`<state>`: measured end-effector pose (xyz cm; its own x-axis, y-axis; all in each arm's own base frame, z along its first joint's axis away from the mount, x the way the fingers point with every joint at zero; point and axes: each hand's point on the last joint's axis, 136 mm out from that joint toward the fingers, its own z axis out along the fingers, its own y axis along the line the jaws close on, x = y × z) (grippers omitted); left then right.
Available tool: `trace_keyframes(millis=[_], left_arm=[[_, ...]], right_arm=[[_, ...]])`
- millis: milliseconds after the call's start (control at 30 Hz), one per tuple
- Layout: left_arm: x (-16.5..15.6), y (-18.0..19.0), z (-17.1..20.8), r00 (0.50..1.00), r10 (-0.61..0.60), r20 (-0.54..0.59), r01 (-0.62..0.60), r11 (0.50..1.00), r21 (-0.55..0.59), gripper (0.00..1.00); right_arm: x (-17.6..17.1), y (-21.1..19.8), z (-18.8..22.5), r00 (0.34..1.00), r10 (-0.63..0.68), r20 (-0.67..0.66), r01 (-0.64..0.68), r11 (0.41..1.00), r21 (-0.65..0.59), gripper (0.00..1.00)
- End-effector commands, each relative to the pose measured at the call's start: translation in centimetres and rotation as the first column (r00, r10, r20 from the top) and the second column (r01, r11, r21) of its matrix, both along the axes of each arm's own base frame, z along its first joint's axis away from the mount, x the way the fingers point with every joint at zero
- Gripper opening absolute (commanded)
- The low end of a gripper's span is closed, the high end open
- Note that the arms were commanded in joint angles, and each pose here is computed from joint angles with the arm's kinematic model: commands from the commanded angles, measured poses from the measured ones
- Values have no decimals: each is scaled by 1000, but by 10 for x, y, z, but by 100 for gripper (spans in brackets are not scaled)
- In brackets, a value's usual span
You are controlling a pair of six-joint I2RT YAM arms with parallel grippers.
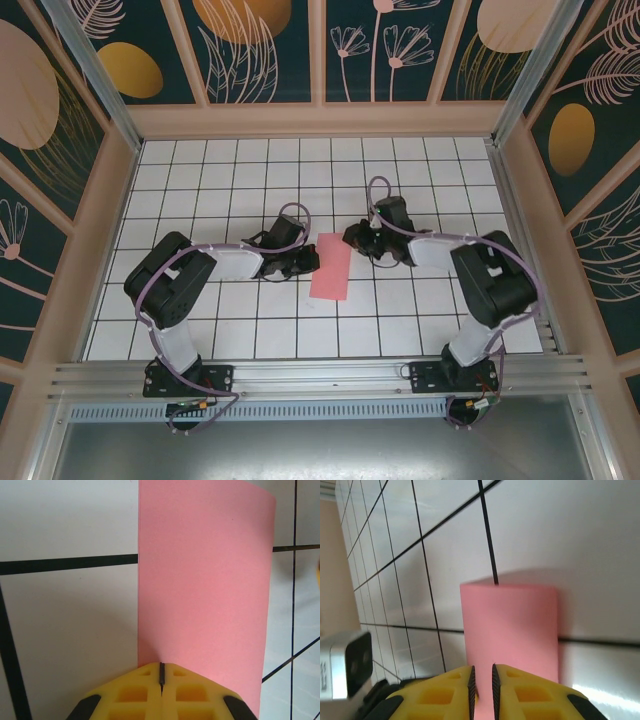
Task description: Fold a paper plane with a square sheet of paper (pick it up from the middle)
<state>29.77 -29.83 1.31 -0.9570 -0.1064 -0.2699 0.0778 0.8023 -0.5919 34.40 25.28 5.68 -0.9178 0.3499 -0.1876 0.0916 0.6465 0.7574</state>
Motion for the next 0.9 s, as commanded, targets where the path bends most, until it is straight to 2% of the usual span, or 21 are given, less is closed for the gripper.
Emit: trace_keyframes(millis=[0, 133, 333, 533, 633, 800, 867], left_arm=[[-29, 26, -38, 992, -5, -122, 22, 990, 140, 0], [-30, 27, -39, 992, -3, -124, 21, 990, 141, 0], [-30, 27, -38, 992, -2, -123, 19, 990, 141, 0], [-28, 26, -35, 993, -5, -119, 22, 990, 137, 0], [-28, 26, -34, 993, -6, -116, 22, 990, 136, 0], [-26, 21, -24, 995, -11, -102, 22, 994, 108, 0], [-24, 17, -16, 996, -18, -92, 26, 996, 84, 0]], right_arm=[[23, 2, 0, 999, 21, 37, -20, 1000, -11, 21], [33, -4, -13, 1000, 10, 7, -9, 1000, -25, 21], [20, -3, -40, 997, 37, -63, -39, 999, -24, 21], [10, -15, -72, 994, 12, -110, -26, 992, -127, 20], [15, -14, -58, 997, 29, -75, -38, 991, -129, 21], [28, -7, -6, 999, 40, 25, -38, 994, -100, 25], [25, -10, 5, 999, 25, 37, -20, 992, -127, 27]])
